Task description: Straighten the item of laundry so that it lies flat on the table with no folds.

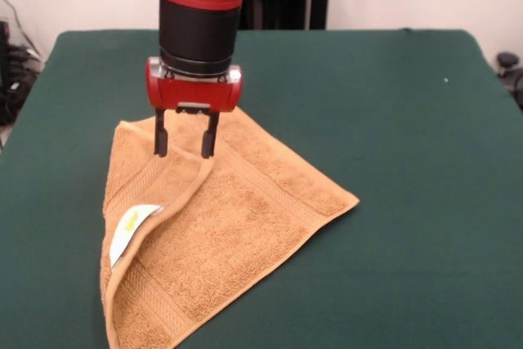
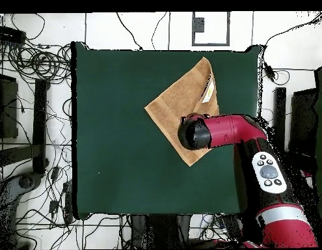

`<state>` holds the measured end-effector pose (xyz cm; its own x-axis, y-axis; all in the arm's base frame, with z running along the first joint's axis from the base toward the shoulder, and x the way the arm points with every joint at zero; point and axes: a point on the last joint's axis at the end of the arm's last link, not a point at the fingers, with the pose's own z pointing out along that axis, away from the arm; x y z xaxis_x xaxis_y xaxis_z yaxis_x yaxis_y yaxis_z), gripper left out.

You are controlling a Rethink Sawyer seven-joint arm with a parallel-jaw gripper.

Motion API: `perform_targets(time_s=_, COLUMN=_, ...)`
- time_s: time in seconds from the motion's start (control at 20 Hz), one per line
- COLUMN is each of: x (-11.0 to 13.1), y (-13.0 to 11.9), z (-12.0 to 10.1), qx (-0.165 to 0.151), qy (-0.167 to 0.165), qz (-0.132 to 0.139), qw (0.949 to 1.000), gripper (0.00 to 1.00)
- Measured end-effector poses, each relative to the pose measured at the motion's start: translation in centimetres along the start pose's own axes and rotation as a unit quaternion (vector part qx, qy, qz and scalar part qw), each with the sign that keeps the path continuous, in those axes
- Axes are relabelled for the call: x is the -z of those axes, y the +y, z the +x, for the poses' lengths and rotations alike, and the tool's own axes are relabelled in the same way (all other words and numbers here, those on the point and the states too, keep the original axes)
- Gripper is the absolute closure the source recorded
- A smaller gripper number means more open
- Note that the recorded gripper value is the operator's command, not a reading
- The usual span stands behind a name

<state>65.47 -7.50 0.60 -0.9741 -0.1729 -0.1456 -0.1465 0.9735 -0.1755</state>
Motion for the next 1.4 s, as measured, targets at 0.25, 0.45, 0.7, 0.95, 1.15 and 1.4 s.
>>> perform_targets(time_s=0.25, x=-0.4, y=-0.4, z=0.3, qx=-0.002, qy=0.004, qz=0.003, qw=1.0000, gripper=0.00)
perform_targets(time_s=0.45, x=-0.8, y=-0.4, z=0.6, qx=-0.004, qy=0.007, qz=0.001, qw=1.0000, gripper=0.00)
perform_targets(time_s=0.7, x=-1.4, y=-0.2, z=1.0, qx=-0.004, qy=0.012, qz=-0.002, qw=0.9999, gripper=0.00)
perform_targets(time_s=0.95, x=-2.0, y=-0.2, z=1.5, qx=-0.008, qy=0.017, qz=-0.006, qw=0.9998, gripper=0.00)
perform_targets(time_s=1.15, x=-2.3, y=-0.6, z=1.9, qx=-0.012, qy=0.020, qz=-0.007, qw=0.9997, gripper=0.00)
perform_targets(time_s=1.4, x=-2.3, y=-0.8, z=2.0, qx=-0.013, qy=0.021, qz=-0.007, qw=0.9997, gripper=0.00)
